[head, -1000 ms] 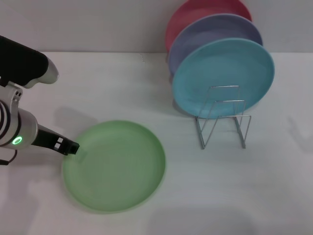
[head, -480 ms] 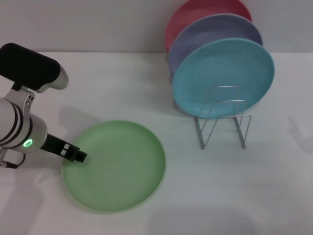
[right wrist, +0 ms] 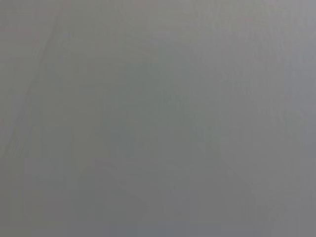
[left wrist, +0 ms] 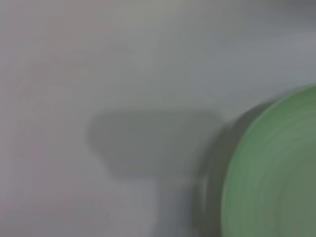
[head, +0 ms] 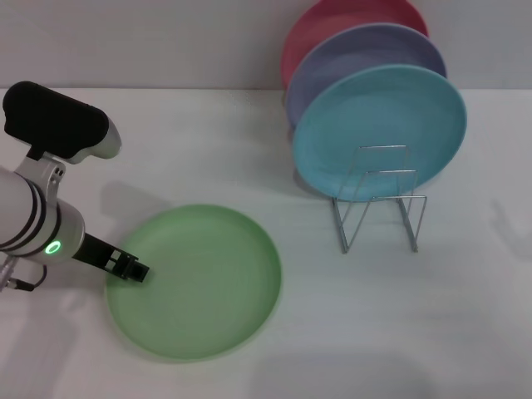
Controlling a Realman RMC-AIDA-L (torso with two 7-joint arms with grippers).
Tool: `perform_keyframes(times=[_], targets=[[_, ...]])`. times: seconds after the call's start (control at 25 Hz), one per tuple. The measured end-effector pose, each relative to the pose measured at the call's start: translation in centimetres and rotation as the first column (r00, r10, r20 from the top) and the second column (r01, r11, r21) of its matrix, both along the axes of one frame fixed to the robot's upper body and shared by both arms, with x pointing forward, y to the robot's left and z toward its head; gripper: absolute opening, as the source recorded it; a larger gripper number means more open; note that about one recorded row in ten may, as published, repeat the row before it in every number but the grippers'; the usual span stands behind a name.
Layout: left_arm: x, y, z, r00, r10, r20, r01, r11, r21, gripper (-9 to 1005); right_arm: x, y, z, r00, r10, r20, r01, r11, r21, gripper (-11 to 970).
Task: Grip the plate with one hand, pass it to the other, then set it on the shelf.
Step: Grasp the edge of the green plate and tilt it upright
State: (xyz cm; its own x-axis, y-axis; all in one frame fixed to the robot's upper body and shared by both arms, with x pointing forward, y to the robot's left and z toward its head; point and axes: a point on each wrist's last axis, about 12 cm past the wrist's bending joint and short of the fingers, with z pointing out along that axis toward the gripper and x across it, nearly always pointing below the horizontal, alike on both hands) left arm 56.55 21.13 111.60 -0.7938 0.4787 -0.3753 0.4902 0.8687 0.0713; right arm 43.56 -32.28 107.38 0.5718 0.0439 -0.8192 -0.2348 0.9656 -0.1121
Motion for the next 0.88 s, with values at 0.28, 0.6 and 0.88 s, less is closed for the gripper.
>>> perform_keyframes(times=[0.28,0.6,0.88], targets=[[-0.14,-0.38,-0.17,1.0,0.004,-0.004,-0.004,1.0,0.0,569,-0.15,-0.18,-0.02,1.0,-0.01,0.0,0.01,1.0,0.0,810],[-0.3,-0.54,-0.21,1.0,0.003,-0.007,-0.003,1.0,0.003,408,-0.41,-0.25,-0.15,1.0,-0.014,-0.006,0.014,1.0,0.0,809],[-0.52,-0.81,-0.31,1.0,-0.008,-0.012,0.008,1.0,0.003,311,-0.6,-0.31,-0.24,1.0,-0.018,-0.01,0.018,1.0,-0.001,810]])
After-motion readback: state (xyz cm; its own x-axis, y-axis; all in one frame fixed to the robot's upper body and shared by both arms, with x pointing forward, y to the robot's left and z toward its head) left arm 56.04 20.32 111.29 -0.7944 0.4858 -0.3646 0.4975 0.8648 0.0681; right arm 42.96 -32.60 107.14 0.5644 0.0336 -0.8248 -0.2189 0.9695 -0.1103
